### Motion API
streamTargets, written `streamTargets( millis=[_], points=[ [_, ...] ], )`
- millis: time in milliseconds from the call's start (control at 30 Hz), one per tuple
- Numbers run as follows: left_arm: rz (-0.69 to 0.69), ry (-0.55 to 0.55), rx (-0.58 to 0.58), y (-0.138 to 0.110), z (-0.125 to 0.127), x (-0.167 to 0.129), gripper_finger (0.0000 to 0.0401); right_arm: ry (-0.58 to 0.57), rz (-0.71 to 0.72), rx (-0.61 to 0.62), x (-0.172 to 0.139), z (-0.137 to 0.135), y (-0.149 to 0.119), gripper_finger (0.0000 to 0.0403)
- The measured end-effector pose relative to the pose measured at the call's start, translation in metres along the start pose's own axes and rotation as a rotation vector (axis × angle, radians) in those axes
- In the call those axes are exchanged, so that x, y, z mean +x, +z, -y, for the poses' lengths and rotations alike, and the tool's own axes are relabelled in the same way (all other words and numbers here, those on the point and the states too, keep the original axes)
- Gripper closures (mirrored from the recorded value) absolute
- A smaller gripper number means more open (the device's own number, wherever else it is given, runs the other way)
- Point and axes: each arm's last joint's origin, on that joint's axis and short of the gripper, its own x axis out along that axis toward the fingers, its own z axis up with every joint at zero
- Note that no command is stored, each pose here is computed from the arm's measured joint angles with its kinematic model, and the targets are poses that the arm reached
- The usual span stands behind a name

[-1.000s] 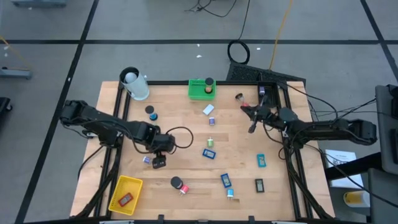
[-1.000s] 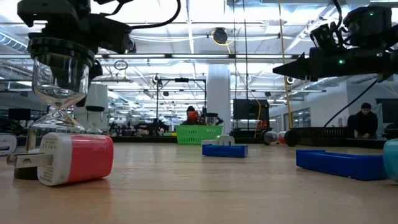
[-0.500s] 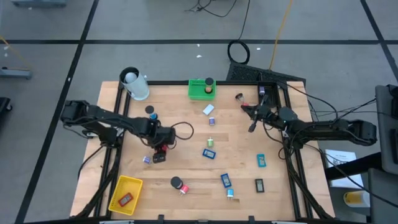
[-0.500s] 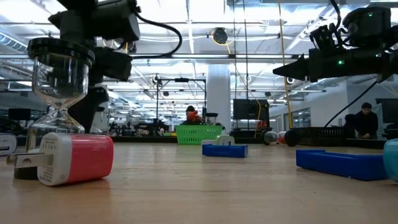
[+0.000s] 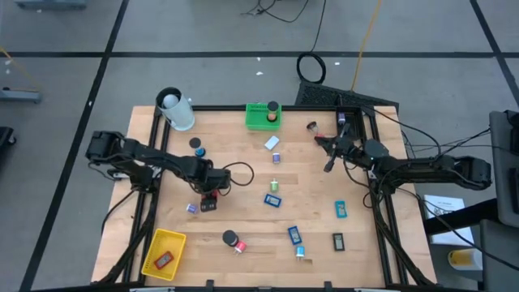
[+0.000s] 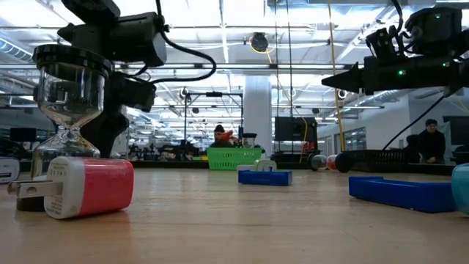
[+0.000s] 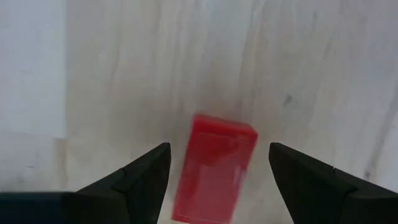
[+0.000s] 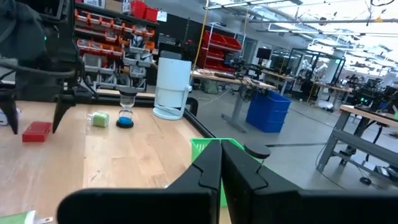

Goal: Pick & Place Office items
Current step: Put the red timer into the yellow basket

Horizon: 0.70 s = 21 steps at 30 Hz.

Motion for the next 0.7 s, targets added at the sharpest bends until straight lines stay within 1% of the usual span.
streamTargets(
  millis=[67, 167, 300, 400, 500, 700],
  points=[
    [-0.033, -0.020, -0.001, 0.000, 0.001, 0.005, 0.0129, -0.001, 0.005, -0.003, 0.000, 0.000, 0.000, 0.0403],
    [-0.059, -0.013, 0.016, 0.001, 0.002, 0.012, 0.0150, -0.003, 0.012, -0.005, 0.000, 0.000, 0.001, 0.0403],
    [-0.076, -0.003, 0.019, 0.001, 0.001, 0.016, 0.0197, -0.002, 0.010, -0.005, 0.000, 0.000, 0.001, 0.0403],
    [-0.078, -0.003, 0.019, -0.001, 0.001, 0.010, 0.0236, -0.003, 0.011, -0.005, 0.000, 0.000, 0.001, 0.0403],
    [-0.109, -0.014, 0.009, -0.005, 0.002, 0.001, 0.0242, -0.003, 0.011, -0.005, 0.000, 0.000, 0.001, 0.0403],
    [-0.100, -0.052, -0.075, -0.006, 0.009, -0.034, 0.0242, -0.003, 0.012, -0.005, 0.000, 0.000, 0.001, 0.0403]
  ],
)
